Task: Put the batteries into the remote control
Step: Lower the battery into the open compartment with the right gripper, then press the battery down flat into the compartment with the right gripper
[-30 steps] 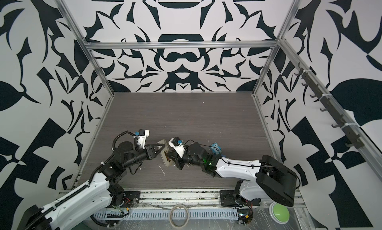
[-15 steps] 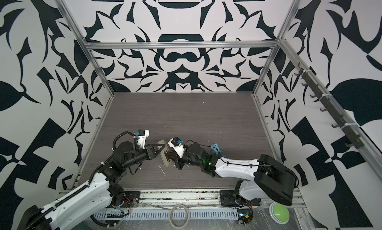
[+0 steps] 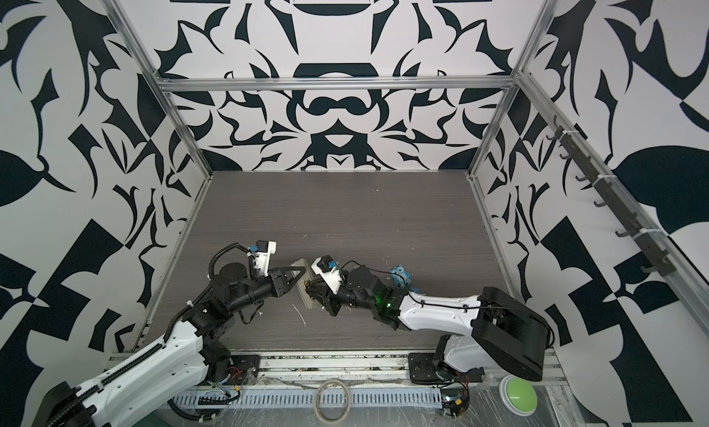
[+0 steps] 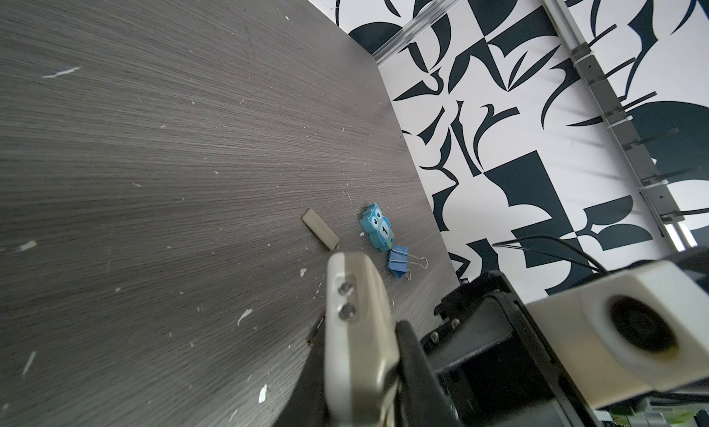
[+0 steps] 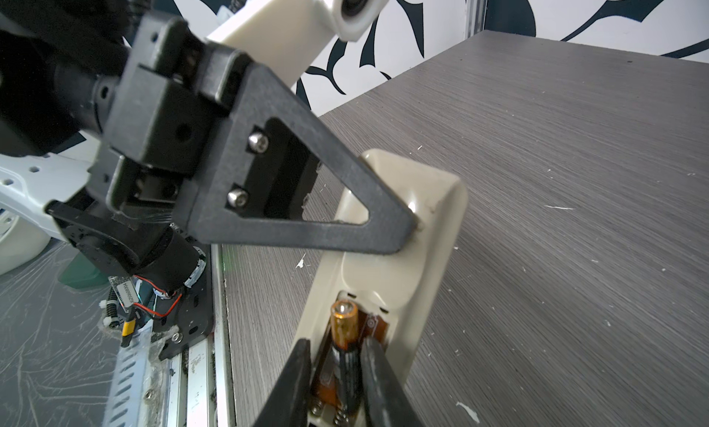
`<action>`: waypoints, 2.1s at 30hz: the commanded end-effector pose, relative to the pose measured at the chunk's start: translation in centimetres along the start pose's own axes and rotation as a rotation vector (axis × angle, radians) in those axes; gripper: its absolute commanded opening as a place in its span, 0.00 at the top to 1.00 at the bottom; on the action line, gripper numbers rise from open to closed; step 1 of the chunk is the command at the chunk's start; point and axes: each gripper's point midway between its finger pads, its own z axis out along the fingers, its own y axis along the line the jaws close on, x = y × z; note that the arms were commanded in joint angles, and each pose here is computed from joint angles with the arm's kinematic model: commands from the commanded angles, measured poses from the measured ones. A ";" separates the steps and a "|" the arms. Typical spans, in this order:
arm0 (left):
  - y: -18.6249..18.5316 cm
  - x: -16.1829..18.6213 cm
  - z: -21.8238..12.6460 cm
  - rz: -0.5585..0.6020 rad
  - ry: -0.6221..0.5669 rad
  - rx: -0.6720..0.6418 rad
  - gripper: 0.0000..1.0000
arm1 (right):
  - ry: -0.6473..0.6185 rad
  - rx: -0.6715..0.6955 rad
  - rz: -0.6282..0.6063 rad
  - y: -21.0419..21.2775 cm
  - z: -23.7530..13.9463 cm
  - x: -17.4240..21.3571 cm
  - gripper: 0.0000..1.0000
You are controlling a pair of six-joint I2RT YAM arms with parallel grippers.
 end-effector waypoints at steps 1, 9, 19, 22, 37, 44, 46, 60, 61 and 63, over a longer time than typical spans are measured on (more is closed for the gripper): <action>-2.1 -1.2 -0.2 0.020 -0.035 0.071 1.00 | -0.027 0.035 -0.003 -0.5 -0.2 -1.1 0.72; -1.7 -0.8 -0.1 0.013 -0.001 0.040 1.00 | -0.024 0.053 -0.043 -0.2 -1.1 -1.6 0.70; -0.5 0.8 -0.3 -0.023 0.089 -0.026 1.00 | 0.007 0.052 -0.142 0.7 -2.7 -1.7 0.60; -0.5 1.4 -0.4 -0.038 0.127 -0.033 1.00 | 0.051 0.053 -0.207 0.8 -3.7 -1.1 0.59; -1.6 3.3 -1.4 -0.076 0.243 0.008 1.00 | 0.107 -0.112 -0.459 4.8 -7.0 -1.5 0.62; -1.7 4.2 -1.9 -0.059 0.293 0.004 1.00 | 0.203 -0.141 -0.573 6.3 -6.2 -0.7 0.63; -1.7 4.4 -1.9 -0.053 0.303 0.003 1.00 | 0.230 -0.151 -0.590 6.5 -5.9 -0.2 0.64; -1.8 5.1 -2.0 -0.034 0.348 0.020 1.00 | 0.271 -0.117 -0.652 6.1 -3.5 -0.2 0.75; -1.7 5.2 -2.0 -0.034 0.350 0.017 1.00 | 0.266 -0.109 -0.654 6.0 -3.3 -0.3 0.76; -1.8 5.2 -2.0 -0.035 0.355 0.020 1.00 | 0.264 -0.094 -0.661 5.8 -2.9 -0.4 0.77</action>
